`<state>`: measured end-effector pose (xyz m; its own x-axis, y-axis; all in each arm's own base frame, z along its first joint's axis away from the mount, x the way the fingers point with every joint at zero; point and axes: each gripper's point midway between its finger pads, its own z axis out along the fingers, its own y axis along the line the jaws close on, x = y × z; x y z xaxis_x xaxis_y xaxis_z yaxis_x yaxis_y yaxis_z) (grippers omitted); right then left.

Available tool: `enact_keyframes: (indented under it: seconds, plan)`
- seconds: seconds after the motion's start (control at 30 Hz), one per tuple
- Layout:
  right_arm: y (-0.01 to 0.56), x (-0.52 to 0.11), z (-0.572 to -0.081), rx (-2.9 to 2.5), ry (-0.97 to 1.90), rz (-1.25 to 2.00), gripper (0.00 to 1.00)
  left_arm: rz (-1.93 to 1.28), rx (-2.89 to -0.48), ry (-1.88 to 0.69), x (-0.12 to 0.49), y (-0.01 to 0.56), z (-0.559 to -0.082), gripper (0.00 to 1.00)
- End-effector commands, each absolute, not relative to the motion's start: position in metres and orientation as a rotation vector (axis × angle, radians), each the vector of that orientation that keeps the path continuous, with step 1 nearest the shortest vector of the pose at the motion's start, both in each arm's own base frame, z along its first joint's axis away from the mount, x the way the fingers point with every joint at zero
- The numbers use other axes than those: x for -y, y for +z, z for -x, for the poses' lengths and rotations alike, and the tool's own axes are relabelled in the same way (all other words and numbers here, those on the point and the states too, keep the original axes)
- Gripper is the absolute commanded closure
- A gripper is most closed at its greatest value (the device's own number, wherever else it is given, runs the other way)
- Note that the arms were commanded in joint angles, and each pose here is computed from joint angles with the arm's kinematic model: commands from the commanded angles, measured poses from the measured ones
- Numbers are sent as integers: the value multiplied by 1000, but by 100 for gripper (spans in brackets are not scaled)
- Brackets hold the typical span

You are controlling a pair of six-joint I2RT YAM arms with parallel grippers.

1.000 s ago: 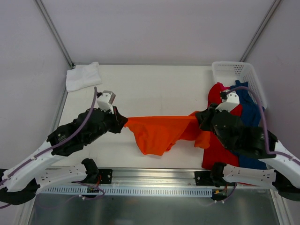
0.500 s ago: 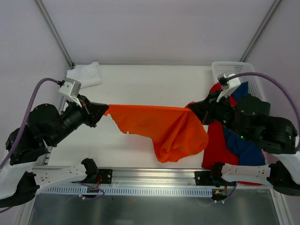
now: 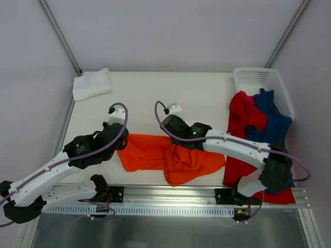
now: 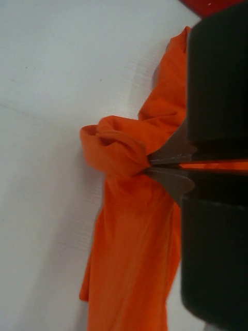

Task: Fold and stack the t-shirts
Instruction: Flatten the tshirt out

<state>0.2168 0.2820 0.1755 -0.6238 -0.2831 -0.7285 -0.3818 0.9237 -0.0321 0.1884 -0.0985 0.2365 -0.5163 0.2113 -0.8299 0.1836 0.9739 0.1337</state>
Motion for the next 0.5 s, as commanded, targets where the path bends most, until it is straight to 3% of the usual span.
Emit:
enact_keyframes:
  seconds: [0.0, 0.1, 0.13, 0.17, 0.2, 0.23, 0.47]
  plan:
    - [153, -305, -253, -2276, 123, 355, 100, -190, -2074, 126, 85, 244, -199, 100]
    - [126, -319, -273, -2296, 10, 406, 98, -185, -2077, 148, 83, 238, -200, 100]
    - [120, -318, -279, -2295, -34, 409, 84, -183, -2079, 153, 83, 237, -201, 100]
    - [109, -318, -284, -2308, -82, 433, 57, -190, -2087, 169, 82, 233, -201, 100]
    - [115, -321, -291, -2288, -96, 427, 14, -195, -2093, 180, 82, 230, -201, 100]
    - [115, -318, -294, -2285, -126, 423, 1, -198, -2097, 188, 82, 229, -202, 100]
    - [180, -254, -298, -2187, -276, 327, 0, -227, -2123, 213, 84, 219, -202, 100]
